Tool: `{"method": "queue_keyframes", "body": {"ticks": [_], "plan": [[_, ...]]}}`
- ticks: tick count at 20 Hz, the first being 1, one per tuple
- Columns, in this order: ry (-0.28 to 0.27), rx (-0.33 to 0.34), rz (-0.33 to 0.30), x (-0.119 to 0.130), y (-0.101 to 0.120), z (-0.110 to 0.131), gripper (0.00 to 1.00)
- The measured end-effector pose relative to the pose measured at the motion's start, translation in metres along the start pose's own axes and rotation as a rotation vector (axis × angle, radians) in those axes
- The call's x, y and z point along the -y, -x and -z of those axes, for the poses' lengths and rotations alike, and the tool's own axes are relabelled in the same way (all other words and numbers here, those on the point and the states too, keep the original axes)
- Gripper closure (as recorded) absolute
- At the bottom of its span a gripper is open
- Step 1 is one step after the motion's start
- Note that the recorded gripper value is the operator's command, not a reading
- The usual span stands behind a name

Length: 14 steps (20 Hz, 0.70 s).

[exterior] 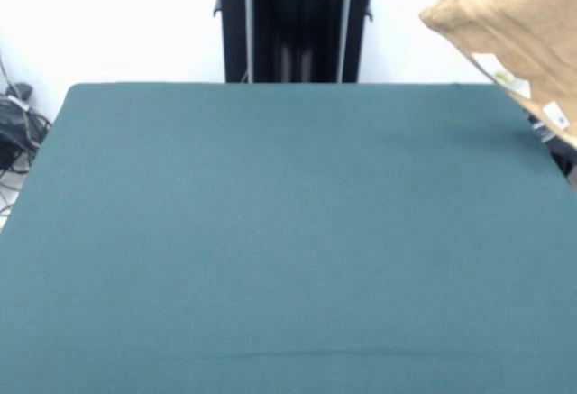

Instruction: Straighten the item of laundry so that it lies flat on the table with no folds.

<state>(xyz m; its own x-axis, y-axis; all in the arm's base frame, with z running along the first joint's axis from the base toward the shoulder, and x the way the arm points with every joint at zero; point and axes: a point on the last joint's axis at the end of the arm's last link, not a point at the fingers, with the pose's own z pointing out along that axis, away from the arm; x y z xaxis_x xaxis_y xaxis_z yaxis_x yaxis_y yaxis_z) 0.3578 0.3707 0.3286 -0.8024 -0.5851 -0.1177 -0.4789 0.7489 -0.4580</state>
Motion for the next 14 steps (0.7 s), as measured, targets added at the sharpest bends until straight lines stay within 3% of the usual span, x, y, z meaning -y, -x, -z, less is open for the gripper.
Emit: {"method": "queue_keyframes", "body": {"ticks": [6,14], "plan": [[-0.014,0.072,-0.113,-0.001,-0.001,-0.001,1.00],[-0.003,0.110,-0.189,-0.002,0.003,-0.017,1.00]]}}
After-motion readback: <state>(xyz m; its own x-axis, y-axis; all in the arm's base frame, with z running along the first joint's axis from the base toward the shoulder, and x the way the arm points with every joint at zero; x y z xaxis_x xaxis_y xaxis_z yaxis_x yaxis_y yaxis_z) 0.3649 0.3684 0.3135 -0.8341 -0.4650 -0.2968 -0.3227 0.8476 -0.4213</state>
